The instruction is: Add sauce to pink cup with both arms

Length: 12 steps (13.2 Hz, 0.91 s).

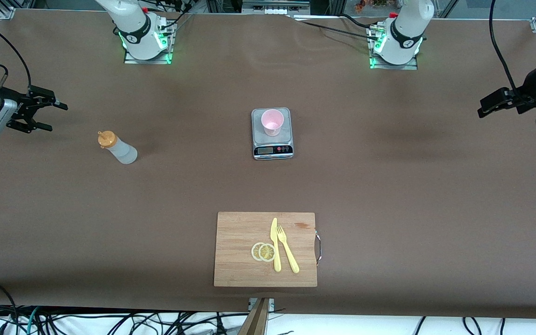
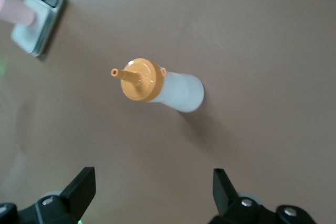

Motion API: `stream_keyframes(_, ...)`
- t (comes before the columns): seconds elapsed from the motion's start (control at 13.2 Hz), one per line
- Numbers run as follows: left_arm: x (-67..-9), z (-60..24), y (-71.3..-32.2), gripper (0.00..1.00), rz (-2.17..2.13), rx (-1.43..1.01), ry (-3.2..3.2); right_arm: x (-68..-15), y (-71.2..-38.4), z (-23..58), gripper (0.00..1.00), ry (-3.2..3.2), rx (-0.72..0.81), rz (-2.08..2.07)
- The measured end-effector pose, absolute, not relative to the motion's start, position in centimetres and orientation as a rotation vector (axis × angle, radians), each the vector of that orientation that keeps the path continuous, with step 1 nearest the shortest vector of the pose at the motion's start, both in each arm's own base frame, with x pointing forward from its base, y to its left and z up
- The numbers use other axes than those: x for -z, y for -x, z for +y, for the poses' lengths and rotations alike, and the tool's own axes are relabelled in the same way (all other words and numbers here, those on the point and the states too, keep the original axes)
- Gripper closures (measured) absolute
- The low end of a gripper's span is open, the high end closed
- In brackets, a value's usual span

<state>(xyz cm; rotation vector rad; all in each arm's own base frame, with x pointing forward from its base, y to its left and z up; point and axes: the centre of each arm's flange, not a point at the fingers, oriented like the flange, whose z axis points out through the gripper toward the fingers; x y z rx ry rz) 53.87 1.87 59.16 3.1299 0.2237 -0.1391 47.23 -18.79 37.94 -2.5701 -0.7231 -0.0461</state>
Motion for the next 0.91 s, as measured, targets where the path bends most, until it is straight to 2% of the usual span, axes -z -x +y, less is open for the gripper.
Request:
stream_keyframes(0.61,-59.8,1.9,-53.6,0.00,0.223,0.118,-3.136,-45.7,-52.5,-11.3,0.01,2.895,-0.176,-0.399)
stream_keyframes(0.91,-59.8,1.9,-53.6,0.00,0.222,0.118,-3.136,-51.9,-54.3,-6.6,0.01,2.996,-0.210,-0.270)
